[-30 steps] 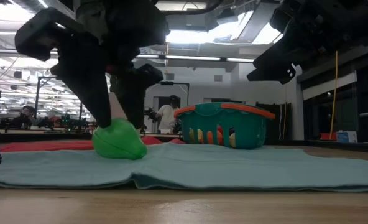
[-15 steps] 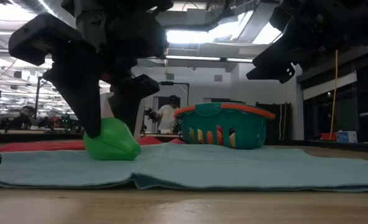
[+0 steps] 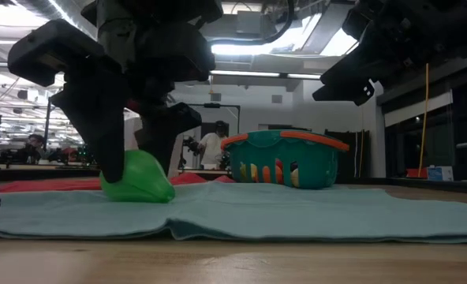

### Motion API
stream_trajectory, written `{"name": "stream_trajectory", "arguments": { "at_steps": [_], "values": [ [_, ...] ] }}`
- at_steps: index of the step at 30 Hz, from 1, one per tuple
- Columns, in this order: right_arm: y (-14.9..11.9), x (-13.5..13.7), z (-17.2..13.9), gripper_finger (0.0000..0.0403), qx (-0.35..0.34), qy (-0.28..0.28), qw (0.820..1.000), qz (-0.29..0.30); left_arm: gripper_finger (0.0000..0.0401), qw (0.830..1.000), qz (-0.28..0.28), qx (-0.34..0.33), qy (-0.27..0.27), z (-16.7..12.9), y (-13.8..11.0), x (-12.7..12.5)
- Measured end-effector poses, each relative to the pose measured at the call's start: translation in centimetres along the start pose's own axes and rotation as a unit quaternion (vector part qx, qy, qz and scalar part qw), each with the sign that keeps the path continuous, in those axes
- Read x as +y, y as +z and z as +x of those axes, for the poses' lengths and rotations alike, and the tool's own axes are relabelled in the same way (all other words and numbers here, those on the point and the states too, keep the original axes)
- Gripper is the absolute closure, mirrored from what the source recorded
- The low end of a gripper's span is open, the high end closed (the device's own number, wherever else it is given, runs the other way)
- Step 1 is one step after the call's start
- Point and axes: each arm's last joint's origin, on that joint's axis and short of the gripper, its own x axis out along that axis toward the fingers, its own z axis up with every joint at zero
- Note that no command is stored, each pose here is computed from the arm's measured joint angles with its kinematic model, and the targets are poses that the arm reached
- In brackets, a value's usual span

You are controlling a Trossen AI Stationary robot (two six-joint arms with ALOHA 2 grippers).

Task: Pick and placing Produce into tupperware
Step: Put the green pear into the blue basket

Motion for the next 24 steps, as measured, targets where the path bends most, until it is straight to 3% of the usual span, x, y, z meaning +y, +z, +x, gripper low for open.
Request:
{"name": "stream_trajectory", "arguments": {
  "at_steps": [10,24],
  "values": [
    [-0.01,0.00,0.00,0.0155,0.000,0.000,1.000,0.000,0.0186,1.000,-0.004,-0.001,0.005,-0.01,0.01,0.03],
    [-0.01,0.00,0.00,0.0155,0.001,0.000,1.000,0.000,0.0189,1.000,-0.005,-0.001,0.011,-0.02,0.02,0.08]
  ]
}}
